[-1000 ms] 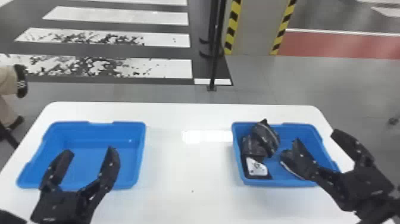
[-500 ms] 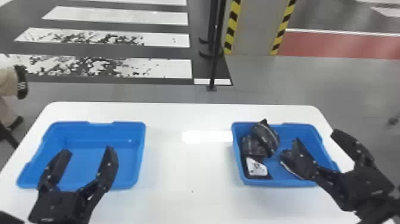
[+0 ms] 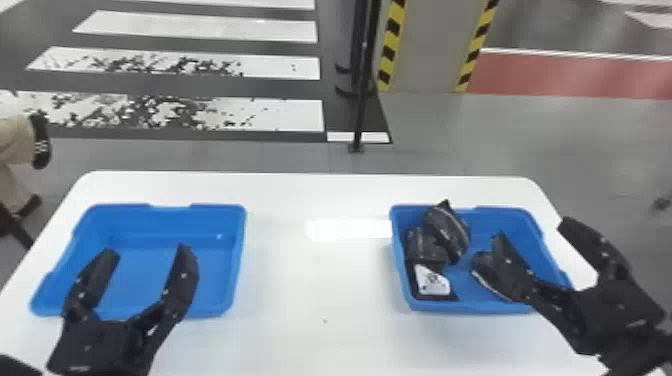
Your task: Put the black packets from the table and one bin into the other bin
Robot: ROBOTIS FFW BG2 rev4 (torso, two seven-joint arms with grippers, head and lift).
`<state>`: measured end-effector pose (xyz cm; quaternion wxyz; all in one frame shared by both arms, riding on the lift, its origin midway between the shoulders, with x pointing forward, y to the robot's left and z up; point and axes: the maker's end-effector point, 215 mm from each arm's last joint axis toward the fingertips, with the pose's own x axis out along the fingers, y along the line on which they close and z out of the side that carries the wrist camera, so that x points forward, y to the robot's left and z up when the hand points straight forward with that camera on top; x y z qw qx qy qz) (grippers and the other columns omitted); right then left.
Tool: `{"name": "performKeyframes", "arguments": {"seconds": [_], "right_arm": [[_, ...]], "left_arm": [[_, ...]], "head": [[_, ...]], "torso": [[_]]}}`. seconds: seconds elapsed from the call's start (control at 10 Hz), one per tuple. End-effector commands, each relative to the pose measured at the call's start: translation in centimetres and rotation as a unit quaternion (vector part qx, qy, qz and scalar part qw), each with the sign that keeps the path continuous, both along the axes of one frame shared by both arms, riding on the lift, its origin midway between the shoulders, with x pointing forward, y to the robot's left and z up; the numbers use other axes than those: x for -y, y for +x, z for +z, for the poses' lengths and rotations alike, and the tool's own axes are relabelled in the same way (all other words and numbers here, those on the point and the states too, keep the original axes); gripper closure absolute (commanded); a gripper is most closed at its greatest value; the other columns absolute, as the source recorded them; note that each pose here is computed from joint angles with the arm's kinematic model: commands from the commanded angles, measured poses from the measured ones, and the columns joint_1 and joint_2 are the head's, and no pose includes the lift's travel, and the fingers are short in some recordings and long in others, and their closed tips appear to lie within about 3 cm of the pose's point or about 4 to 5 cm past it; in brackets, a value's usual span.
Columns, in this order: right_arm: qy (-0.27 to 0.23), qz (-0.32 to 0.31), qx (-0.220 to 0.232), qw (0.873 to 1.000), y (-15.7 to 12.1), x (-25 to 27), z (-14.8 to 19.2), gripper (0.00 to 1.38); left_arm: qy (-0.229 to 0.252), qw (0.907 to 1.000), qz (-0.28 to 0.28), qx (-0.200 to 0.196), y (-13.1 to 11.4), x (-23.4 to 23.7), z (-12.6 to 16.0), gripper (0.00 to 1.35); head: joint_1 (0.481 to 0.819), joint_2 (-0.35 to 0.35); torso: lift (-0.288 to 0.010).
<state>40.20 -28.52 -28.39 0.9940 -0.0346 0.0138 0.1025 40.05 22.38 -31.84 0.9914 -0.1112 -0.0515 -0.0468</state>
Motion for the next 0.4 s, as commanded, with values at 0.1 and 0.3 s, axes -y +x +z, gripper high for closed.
{"name": "performKeyframes", "arguments": {"seconds": [0.1, 0.3], "right_arm": [[0.0, 0.0, 0.0, 1.0, 0.06, 0.03, 0.01, 0.19], [0.0, -0.001, -0.001, 1.0, 0.06, 0.07, -0.12, 0.19]], "left_arm": [[0.0, 1.0, -0.001, 0.0, 0.05, 0.1, 0.01, 0.13], [0.0, 1.0, -0.002, 0.0, 0.14, 0.12, 0.04, 0.13]], "head": [[0.695, -0.088], [0.695, -0.089]], "torso": [[-0.11], [-0.11]]}}
